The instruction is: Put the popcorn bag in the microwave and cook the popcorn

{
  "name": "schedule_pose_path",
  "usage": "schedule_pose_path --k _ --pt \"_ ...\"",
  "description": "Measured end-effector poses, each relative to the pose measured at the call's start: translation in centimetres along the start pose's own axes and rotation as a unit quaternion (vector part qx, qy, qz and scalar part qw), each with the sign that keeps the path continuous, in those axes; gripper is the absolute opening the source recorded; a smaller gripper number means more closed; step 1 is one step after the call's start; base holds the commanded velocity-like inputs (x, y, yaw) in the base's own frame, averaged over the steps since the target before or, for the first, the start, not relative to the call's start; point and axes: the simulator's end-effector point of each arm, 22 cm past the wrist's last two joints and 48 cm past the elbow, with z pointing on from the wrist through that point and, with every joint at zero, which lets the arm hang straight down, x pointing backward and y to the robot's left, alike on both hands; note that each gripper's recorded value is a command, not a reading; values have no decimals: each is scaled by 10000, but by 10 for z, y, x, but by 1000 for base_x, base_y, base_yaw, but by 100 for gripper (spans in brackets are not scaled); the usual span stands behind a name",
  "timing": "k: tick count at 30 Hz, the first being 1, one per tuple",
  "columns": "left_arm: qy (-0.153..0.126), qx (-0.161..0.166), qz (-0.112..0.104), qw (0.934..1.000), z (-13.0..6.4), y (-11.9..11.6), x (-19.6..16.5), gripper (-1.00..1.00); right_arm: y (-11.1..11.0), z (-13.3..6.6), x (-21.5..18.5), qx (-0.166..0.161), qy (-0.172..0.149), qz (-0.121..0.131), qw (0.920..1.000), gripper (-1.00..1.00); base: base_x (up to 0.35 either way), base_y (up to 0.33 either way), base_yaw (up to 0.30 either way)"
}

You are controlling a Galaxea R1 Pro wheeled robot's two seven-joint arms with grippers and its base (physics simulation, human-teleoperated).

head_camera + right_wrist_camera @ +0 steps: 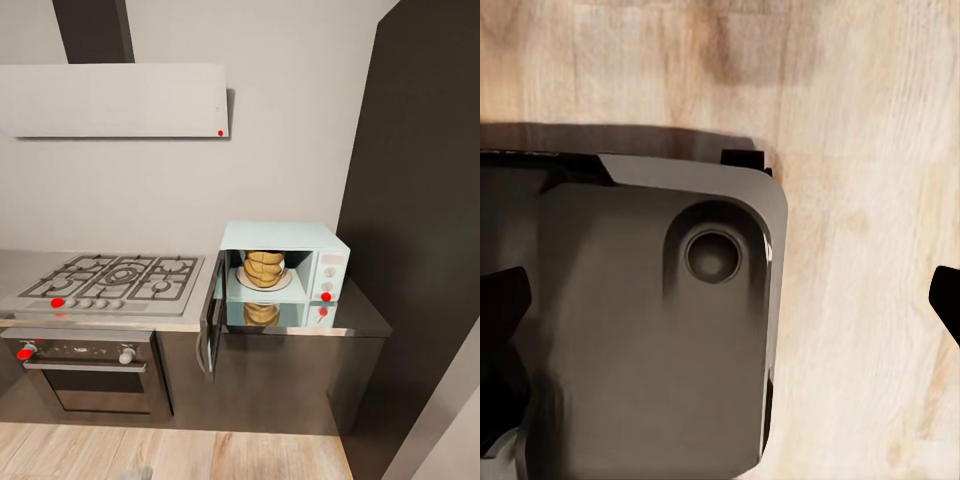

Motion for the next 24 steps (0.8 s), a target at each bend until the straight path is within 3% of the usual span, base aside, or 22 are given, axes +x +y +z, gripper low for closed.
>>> schedule_pose_path --k 5,9,12,16,24 --pt "-1031 377 60 9939 -26 -37 -137 100 0 0 0 -2 7 2 10000 100 0 0 0" --pt "-1714 820 -247 9815 -47 -68 -232 100 0 0 1 -3 10 -3 10000 100 0 0 0" --pt "-2169 995 -303 9706 -69 -80 -297 100 0 0 0 -3 6 -10 10000 100 0 0 0" --pt "-2364 1000 -278 9661 -80 -78 -325 100 0 0 0 2 -3 -15 10000 100 0 0 0" --pt "-2245 953 -307 9693 -72 -74 -319 100 -2 0 -1 10 -11 -13 10000 100 0 0 0"
